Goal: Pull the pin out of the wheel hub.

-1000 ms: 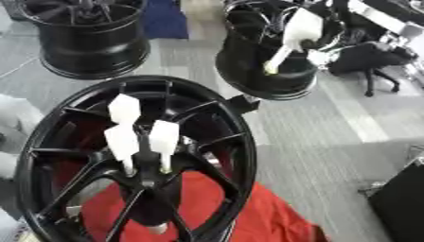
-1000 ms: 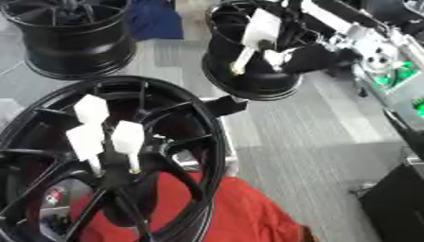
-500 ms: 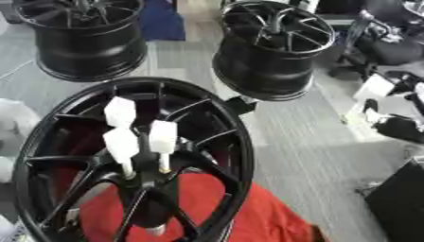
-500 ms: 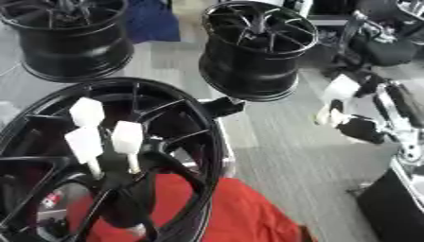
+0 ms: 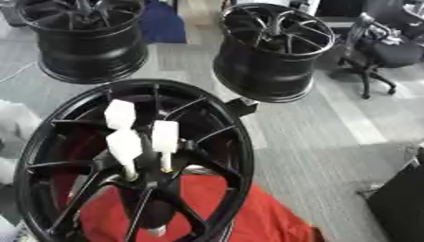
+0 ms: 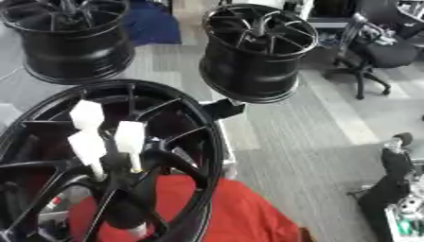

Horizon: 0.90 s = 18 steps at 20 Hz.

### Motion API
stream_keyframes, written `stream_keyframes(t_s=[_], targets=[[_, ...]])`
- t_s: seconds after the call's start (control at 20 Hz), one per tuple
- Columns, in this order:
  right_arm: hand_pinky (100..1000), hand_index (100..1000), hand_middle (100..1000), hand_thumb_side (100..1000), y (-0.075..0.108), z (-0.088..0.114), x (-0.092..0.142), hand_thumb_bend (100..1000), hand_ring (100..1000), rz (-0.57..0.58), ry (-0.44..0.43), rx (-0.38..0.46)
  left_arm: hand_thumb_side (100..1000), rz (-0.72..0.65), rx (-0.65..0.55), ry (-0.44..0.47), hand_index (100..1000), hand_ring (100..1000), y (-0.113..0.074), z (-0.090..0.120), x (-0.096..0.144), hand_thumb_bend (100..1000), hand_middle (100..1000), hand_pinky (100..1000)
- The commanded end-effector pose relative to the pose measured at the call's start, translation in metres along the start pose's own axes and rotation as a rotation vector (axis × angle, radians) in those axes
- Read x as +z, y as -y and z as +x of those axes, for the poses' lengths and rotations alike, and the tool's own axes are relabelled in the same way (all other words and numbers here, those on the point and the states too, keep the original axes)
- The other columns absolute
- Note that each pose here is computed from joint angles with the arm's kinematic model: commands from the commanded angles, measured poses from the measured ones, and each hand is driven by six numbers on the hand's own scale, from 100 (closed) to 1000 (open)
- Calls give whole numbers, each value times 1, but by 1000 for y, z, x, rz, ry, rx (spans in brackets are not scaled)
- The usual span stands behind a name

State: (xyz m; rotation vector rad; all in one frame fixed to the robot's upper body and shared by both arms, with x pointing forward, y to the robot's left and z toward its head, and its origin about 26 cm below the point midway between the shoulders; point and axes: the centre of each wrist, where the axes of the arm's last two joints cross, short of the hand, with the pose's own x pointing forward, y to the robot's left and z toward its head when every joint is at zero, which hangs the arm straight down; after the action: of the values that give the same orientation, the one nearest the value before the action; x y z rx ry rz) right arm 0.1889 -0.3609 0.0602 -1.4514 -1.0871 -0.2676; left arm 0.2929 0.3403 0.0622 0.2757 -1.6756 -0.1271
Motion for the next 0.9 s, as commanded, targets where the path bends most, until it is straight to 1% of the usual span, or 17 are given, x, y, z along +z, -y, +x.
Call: stream_keyframes(t_s=[0.05,0.1,0.15,0.35,0.45,0.6,0.7,0.9], targets=[[716,875,762,435,-2,12,2,100,717,-84,25,-87,771,6,-13,24,685,709,-6,8,-2,100,601,543],[709,871,753,434,-4,15,3,100,707,-91,41,-121,771,5,-12,24,685,709,-5,8,-2,100,601,543],[689,863,732,440,-6,19,5,100,678,-95,56,-155,772,3,-11,24,685,709,-5,8,-2,100,601,544],[653,833,664,470,-14,30,13,100,628,-98,114,-303,769,-2,-7,26,685,709,-3,8,-2,100,601,544],[645,822,642,482,-20,36,20,100,615,-73,141,-386,768,-6,-5,32,685,710,-2,9,-2,100,602,544],[637,815,623,477,-26,43,31,100,602,-34,178,-481,769,-12,-2,35,686,711,-1,10,-2,100,602,544],[635,815,621,438,-30,48,38,100,598,3,201,-524,767,-15,-2,39,686,711,0,11,-2,100,603,544],[631,818,618,435,-36,56,51,100,593,69,224,-590,763,-23,1,49,686,712,1,12,-3,100,603,544]])
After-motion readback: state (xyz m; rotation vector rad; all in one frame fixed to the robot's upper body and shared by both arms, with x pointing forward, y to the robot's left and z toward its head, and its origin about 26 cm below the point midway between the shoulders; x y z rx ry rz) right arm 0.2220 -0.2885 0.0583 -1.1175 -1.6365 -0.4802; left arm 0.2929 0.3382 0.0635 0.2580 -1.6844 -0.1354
